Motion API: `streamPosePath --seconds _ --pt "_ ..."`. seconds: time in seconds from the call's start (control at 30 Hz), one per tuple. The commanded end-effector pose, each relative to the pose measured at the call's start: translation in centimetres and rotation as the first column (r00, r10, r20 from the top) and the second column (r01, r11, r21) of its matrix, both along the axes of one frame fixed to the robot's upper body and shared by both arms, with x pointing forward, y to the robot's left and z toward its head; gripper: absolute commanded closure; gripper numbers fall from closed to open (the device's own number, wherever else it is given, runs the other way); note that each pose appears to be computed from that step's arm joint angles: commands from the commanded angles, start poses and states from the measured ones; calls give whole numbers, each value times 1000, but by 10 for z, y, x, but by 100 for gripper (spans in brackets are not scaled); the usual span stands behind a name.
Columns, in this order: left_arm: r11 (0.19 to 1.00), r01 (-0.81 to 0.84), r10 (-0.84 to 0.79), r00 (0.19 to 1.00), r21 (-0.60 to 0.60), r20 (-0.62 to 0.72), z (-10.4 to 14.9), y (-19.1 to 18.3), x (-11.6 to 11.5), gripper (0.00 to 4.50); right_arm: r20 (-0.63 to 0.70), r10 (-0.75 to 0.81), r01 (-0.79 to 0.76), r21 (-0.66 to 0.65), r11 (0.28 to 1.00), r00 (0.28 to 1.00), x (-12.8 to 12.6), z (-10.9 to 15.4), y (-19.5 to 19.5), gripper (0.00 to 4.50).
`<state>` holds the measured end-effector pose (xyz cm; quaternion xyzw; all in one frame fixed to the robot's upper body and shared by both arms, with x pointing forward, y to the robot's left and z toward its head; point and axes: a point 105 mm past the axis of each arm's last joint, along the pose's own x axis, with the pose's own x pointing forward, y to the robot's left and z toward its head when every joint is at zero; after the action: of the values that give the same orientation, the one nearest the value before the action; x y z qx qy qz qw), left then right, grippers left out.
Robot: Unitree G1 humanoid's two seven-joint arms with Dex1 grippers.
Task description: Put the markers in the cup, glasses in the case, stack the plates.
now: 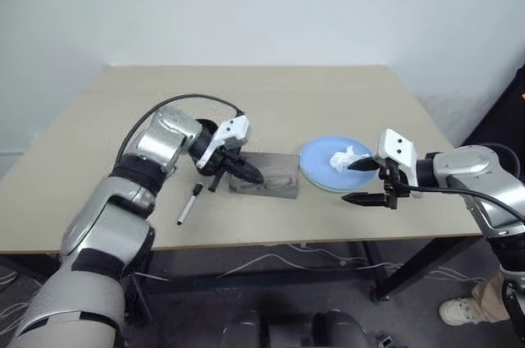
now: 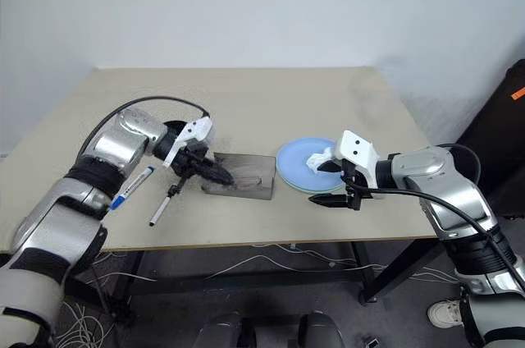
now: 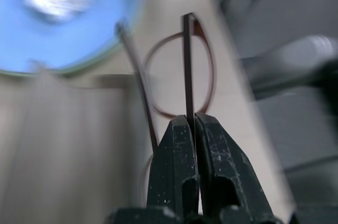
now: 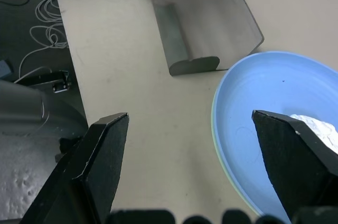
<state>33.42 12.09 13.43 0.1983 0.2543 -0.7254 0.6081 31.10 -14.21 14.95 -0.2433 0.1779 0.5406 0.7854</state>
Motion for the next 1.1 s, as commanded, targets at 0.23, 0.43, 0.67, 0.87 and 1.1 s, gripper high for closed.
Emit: streamPosePath --seconds 0.23,0.43,0.67,0.87,1.1 --pt "999 33 -36 982 -16 -184 -25 -2 -30 448 47 8 -8 14 1000 999 0 14 2 44" --pt "1000 -13 17 975 18 -221 -47 6 -29 448 45 11 -12 14 1000 999 0 13 3 44" --pt "997 -59 68 978 51 -198 -62 14 -21 448 45 13 -14 13 1000 999 0 14 3 44" --pt "992 -115 121 987 58 -106 -60 21 -2 391 43 12 -13 13 1000 999 -1 14 2 44" --pt "989 -137 139 989 55 -49 -53 22 11 170 41 12 -12 12 1000 999 -2 13 2 44"
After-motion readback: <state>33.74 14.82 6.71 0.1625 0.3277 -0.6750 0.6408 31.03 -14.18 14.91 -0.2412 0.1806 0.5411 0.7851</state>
